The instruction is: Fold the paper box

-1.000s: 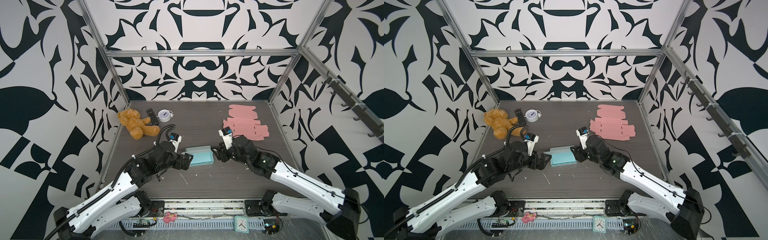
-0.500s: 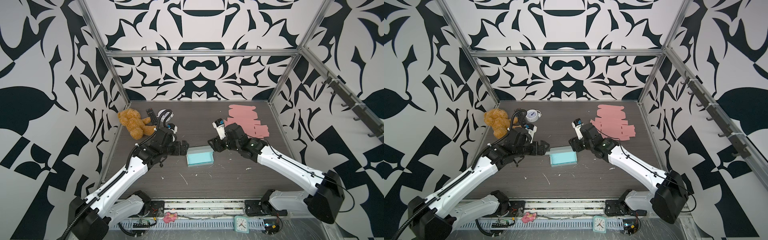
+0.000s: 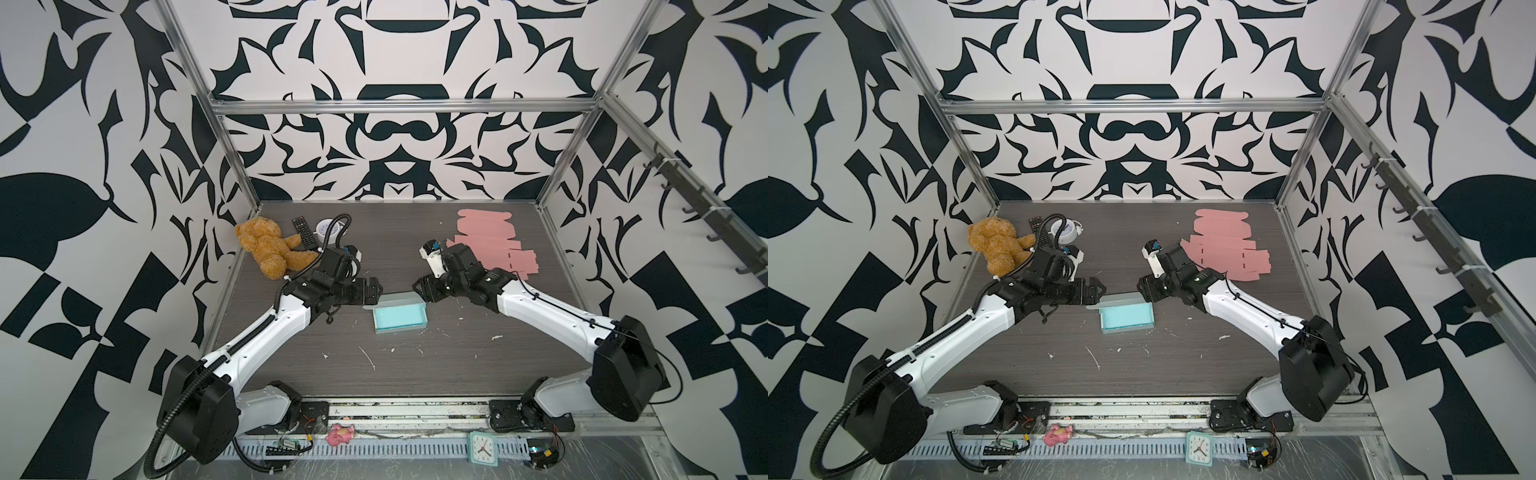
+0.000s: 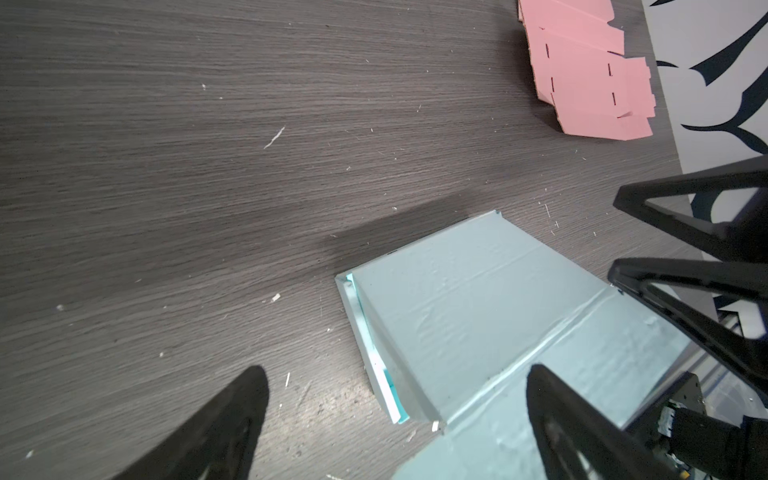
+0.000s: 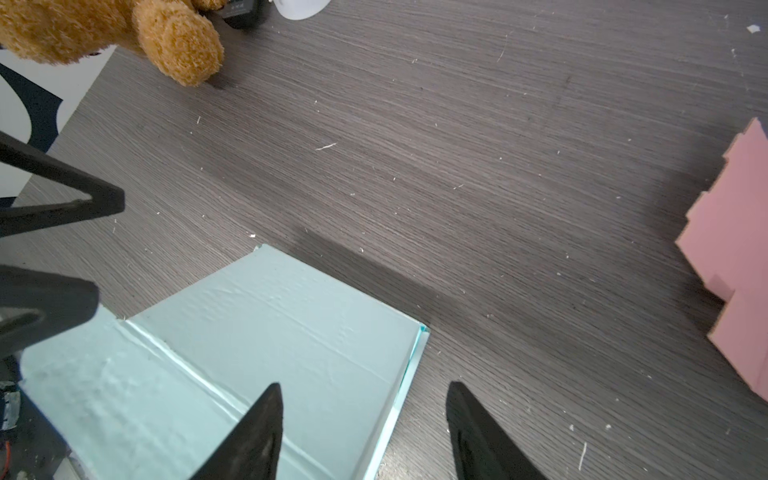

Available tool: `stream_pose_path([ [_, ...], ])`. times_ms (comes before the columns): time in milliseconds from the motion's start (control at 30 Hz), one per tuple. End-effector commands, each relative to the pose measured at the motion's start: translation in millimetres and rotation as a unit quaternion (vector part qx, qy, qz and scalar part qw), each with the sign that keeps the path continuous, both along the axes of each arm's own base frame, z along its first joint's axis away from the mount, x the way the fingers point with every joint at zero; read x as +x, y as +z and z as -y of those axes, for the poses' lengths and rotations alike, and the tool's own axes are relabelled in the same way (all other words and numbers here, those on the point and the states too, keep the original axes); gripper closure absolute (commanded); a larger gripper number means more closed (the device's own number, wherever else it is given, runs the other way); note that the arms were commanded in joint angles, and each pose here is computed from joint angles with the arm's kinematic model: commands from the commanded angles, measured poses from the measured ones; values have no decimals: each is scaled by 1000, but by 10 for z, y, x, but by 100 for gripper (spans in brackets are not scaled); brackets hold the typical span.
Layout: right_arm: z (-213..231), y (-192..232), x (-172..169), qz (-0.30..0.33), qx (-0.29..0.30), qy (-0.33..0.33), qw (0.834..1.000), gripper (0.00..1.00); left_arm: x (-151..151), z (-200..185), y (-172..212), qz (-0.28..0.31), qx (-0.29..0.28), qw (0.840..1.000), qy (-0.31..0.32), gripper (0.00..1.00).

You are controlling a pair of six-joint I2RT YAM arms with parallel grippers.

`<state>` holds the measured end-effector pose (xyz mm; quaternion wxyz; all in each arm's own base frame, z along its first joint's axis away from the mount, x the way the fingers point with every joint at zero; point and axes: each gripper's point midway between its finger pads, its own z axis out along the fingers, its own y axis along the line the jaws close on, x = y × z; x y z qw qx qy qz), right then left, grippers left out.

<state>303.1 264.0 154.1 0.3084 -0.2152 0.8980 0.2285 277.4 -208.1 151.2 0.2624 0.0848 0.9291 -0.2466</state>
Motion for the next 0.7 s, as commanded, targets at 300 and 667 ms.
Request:
stream_pose_path([
  [300,-28,14,24,9,13,3,1000,36,-2,85,-108,0,-17,1000,-20,2],
  [667,1,-117,-25,-4,9,1,1000,37,-77,84,-388,-36,-15,999,-19,4],
])
